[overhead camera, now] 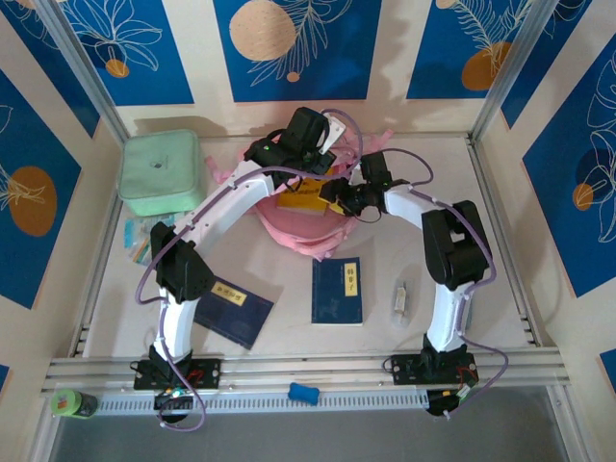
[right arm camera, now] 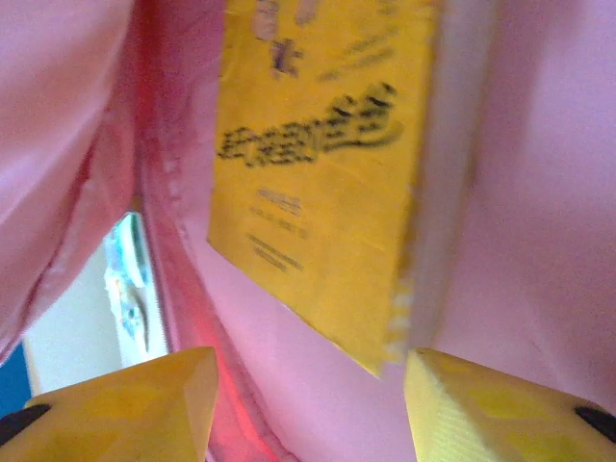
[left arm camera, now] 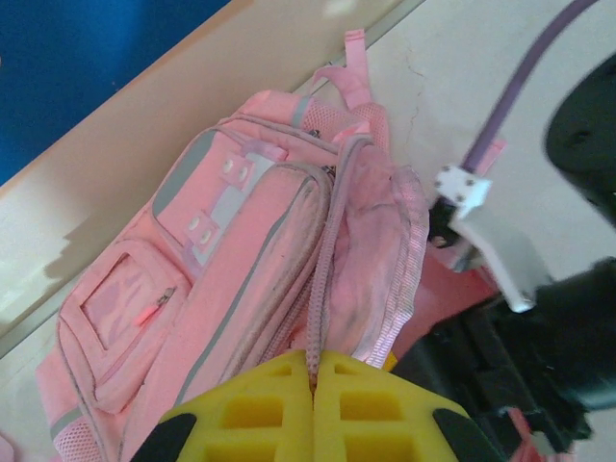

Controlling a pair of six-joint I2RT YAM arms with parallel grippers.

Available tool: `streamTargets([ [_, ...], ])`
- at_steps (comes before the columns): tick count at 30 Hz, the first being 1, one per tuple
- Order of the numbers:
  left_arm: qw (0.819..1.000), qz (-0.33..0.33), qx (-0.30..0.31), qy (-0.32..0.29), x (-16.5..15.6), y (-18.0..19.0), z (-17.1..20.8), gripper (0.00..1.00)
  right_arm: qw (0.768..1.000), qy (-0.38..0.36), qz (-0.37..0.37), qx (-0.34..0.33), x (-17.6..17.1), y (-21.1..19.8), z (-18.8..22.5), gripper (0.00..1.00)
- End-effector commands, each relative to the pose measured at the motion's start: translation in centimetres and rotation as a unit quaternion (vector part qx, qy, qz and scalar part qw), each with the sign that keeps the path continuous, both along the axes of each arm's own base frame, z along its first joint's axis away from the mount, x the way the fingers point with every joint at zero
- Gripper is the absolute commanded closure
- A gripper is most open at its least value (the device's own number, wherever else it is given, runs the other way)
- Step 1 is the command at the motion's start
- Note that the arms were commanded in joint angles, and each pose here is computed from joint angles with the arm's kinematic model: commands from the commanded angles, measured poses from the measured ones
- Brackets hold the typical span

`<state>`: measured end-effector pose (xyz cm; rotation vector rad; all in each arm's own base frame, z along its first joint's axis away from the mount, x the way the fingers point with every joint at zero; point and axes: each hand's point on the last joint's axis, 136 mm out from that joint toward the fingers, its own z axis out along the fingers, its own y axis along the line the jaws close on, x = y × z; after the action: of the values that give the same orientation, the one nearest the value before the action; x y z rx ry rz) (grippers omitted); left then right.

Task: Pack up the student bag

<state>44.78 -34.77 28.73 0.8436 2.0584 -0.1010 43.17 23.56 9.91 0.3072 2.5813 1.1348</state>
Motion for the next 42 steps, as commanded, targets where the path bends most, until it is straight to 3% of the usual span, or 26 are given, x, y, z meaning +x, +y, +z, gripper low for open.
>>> streamTargets([
  [1,0.997,0.004,-0.054,-0.060,-0.4,0.2,6.1,1.00,0.998,0.031,-0.028,-0.043,-2.9,-1.7,-0.4,0.50],
  [5,0.997,0.005,-0.056,-0.061,-0.3,0.0,6.0,1.00,0.999,0.040,-0.014,-0.029,-4.5,1.2,-1.2,0.67],
  [9,0.997,0.002,-0.061,-0.057,-0.3,-0.1,6.0,1.00,0.998,0.045,-0.009,-0.037,-2.9,4.2,-2.5,0.88],
  [14,0.997,0.001,-0.059,-0.055,-0.6,0.1,6.1,1.00,0.995,0.019,-0.052,-0.079,-0.4,4.2,-4.1,0.99],
  [18,0.997,-0.001,-0.053,-0.054,-0.8,0.3,6.1,1.00,0.989,-0.011,-0.112,-0.094,2.2,2.1,-3.8,1.00],
  [21,0.997,-0.004,-0.052,-0.055,-0.9,0.3,6.2,1.00,0.990,-0.044,-0.129,-0.042,4.6,1.5,-2.1,1.00],
  [27,0.997,0.000,-0.046,-0.062,-0.8,0.5,6.4,1.00,0.988,-0.043,-0.141,-0.051,6.5,0.2,-2.1,1.00],
  [33,0.998,0.001,-0.041,-0.046,-0.8,0.4,5.3,1.00,0.995,-0.069,-0.078,-0.011,2.2,1.1,1.0,0.99],
  [39,0.999,0.000,-0.041,-0.008,-1.4,0.3,2.7,1.00,0.997,-0.053,-0.024,-0.058,-5.7,-0.9,3.5,0.90],
  [42,0.999,-0.009,-0.045,-0.025,-1.5,0.0,4.0,1.00,0.997,-0.032,-0.011,-0.064,-8.8,-2.1,3.6,0.87],
])
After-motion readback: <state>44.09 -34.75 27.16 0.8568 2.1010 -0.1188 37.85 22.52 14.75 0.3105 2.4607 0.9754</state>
